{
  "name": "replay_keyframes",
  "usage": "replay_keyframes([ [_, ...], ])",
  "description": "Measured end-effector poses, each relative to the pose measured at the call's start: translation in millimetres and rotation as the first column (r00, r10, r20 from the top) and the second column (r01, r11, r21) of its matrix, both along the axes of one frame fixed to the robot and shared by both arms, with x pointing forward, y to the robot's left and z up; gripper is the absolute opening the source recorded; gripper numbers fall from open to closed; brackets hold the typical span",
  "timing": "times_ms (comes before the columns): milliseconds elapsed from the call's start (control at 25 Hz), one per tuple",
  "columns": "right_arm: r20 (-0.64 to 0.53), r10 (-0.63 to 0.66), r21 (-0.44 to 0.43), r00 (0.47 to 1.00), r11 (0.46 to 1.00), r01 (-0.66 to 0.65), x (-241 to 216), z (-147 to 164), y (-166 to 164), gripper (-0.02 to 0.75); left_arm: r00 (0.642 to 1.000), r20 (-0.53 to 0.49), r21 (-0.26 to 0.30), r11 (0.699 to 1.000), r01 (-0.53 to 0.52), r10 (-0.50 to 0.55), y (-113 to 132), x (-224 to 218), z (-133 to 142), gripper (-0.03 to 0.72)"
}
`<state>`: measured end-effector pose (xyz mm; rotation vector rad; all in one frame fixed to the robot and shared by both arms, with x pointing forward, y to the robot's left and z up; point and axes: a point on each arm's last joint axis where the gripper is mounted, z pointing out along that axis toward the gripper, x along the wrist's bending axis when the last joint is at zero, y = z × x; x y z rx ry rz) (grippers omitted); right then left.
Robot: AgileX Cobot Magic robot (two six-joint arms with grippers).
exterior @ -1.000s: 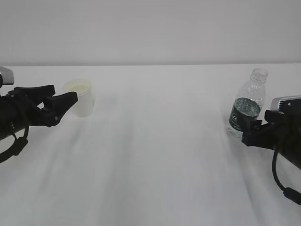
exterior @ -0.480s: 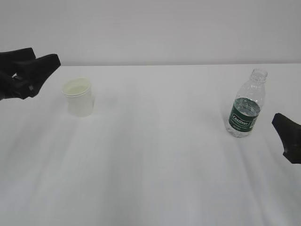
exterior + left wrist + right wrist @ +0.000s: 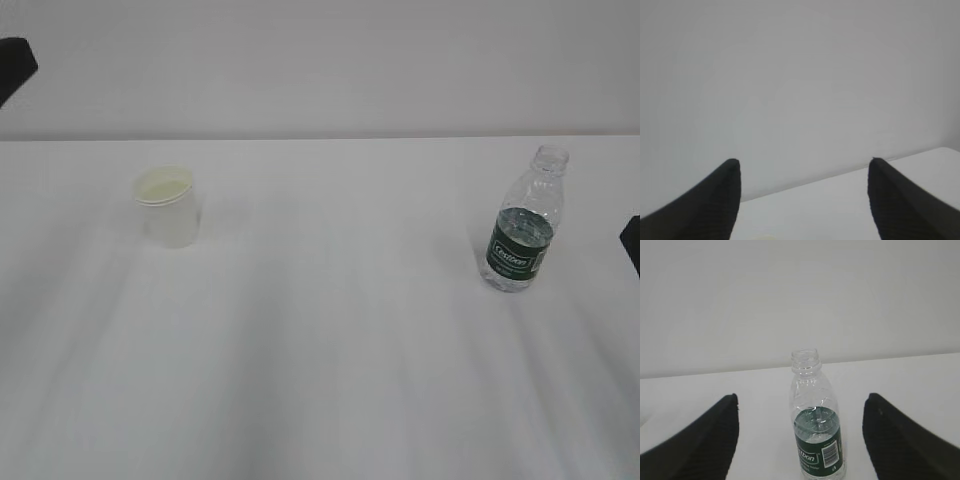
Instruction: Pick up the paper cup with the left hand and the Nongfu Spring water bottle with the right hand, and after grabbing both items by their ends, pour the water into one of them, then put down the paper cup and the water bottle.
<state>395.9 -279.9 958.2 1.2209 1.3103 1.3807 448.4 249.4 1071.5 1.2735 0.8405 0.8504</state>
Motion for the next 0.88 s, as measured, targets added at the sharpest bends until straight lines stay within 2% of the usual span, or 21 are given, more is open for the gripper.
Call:
replay_keyframes([
  [280, -0.012, -0.011, -0.004, 1.000, 1.000, 0.011, -5.2, 10.6, -1.3, 0.579, 0.996, -0.014, 0.000, 0.996, -0.084, 0.084, 9.4, -23.8, 16.0, 0.568],
  [640, -0.038, -0.025, -0.083, 0.999, 0.996, 0.022, 6.2, 61.2, -2.2, 0.578, 0.990, 0.016, -0.072, 0.988, -0.139, 0.140, 17.8, -54.7, 35.6, 0.560],
  [880, -0.026, -0.052, -0.108, 0.998, 0.993, 0.049, -1.2, 91.6, -5.1, 0.577, 0.969, 0.015, -0.070, 0.966, -0.247, 0.249, 30.4, -85.6, 44.2, 0.557],
])
